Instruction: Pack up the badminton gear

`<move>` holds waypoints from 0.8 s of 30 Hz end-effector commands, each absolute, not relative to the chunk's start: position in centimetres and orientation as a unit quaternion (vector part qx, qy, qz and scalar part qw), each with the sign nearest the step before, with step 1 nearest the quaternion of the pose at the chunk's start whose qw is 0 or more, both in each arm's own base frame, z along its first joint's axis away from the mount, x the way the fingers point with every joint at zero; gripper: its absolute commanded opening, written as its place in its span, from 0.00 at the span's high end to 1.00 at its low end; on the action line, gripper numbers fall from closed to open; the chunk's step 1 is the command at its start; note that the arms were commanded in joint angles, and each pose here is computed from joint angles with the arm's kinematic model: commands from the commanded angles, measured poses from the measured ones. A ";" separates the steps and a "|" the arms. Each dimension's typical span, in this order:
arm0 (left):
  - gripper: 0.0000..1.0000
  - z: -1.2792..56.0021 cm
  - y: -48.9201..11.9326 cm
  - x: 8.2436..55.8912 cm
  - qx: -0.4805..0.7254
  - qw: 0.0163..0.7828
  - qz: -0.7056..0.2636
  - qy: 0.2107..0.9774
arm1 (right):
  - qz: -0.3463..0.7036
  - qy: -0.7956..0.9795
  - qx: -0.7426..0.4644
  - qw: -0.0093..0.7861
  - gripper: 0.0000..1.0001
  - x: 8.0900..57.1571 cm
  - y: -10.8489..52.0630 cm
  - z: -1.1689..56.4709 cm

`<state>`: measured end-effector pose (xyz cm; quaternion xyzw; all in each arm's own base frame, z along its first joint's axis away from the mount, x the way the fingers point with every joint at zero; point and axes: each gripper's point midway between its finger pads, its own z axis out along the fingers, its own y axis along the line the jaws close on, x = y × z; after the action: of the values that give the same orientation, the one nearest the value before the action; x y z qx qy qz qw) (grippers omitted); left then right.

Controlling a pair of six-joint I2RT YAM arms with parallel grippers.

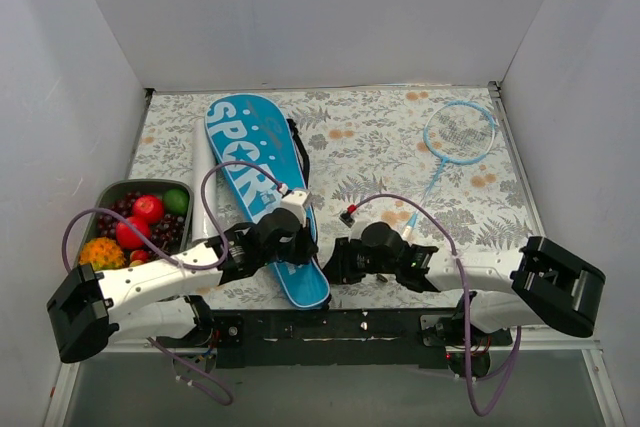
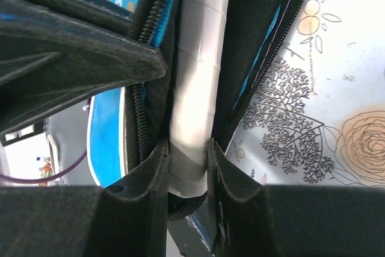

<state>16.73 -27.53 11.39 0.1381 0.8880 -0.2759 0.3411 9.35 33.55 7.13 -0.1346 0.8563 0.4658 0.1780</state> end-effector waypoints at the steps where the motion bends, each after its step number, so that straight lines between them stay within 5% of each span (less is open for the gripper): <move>1: 1.00 14.1 -29.2 15.5 0.167 0.359 -0.349 0.850 | 0.573 0.756 -0.201 0.243 0.99 8.6 35.6 13.9; 7: 1.00 14.0 -29.2 15.2 0.177 0.370 -0.368 0.835 | 0.608 0.724 -0.195 0.261 0.99 8.0 34.9 16.0; 14: 1.00 14.6 -28.8 15.2 0.183 0.399 -0.383 0.813 | 0.654 0.690 -0.244 0.192 0.99 4.8 35.9 15.8; 21: 1.00 15.5 -29.1 14.4 0.207 0.398 -0.402 0.798 | 0.592 0.735 -0.250 0.216 0.64 6.2 35.9 14.2; 24: 1.00 16.2 -30.1 13.7 0.233 0.389 -0.426 0.783 | 0.546 0.764 -0.246 0.239 0.57 7.5 35.3 13.5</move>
<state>14.22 -27.49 12.16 0.1931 0.8379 -0.3578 0.3641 6.43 33.41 8.11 -0.1891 0.8156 0.5228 0.1602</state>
